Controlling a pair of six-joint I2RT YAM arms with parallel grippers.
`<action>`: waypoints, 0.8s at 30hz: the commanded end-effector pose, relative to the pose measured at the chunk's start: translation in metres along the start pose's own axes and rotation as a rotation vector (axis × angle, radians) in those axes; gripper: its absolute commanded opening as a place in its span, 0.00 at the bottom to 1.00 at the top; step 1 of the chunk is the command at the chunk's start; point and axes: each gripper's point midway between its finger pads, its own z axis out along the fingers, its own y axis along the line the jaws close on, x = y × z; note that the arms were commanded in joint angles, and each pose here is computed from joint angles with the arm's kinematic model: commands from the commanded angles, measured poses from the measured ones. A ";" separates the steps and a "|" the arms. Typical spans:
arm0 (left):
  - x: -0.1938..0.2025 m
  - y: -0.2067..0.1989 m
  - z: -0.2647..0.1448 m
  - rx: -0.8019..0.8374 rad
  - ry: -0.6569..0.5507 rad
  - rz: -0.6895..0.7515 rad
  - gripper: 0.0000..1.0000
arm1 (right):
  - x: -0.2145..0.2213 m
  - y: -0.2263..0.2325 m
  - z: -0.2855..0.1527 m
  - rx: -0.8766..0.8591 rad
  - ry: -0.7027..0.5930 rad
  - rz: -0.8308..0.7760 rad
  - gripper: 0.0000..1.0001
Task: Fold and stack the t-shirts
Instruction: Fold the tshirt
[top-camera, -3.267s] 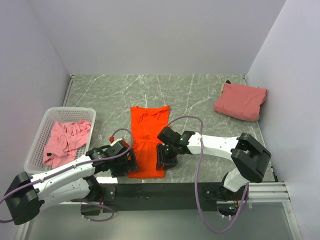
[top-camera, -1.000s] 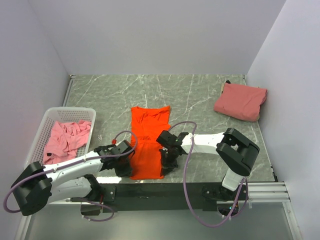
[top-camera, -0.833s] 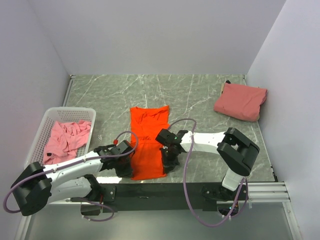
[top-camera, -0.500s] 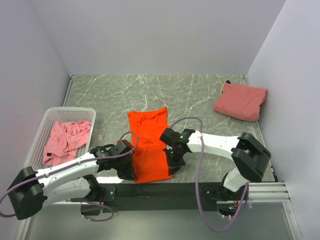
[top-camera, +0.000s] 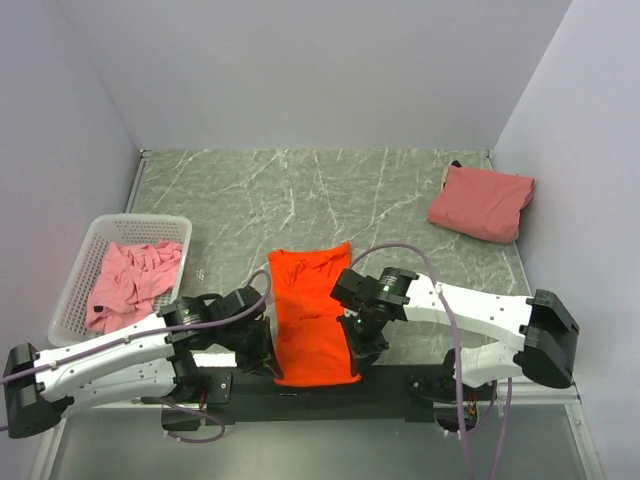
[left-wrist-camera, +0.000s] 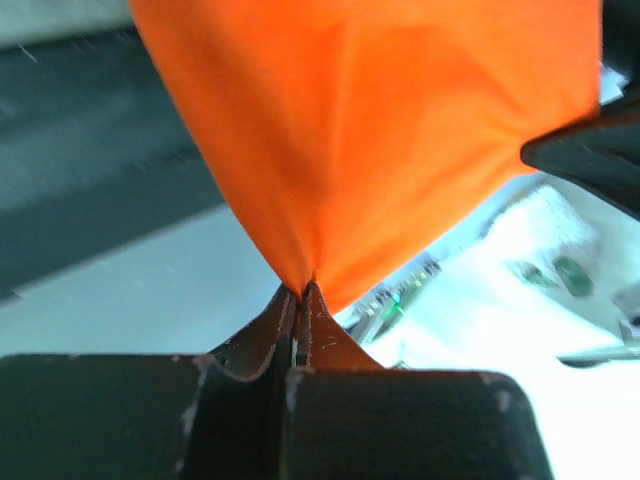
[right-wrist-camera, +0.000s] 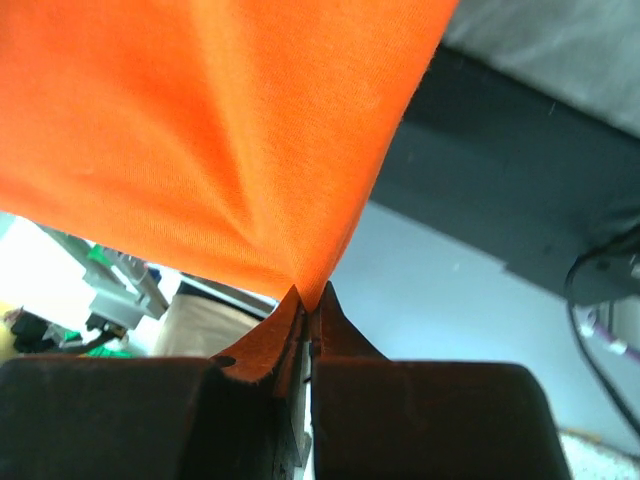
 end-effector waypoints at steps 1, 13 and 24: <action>0.020 -0.018 -0.017 0.034 0.056 -0.086 0.01 | 0.022 0.006 -0.022 -0.008 0.037 0.036 0.00; -0.012 -0.049 -0.037 0.066 -0.081 -0.073 0.00 | -0.035 0.022 -0.060 0.023 -0.148 0.047 0.00; -0.100 -0.046 -0.038 0.027 -0.213 -0.016 0.01 | -0.116 0.000 -0.074 0.040 -0.285 0.086 0.00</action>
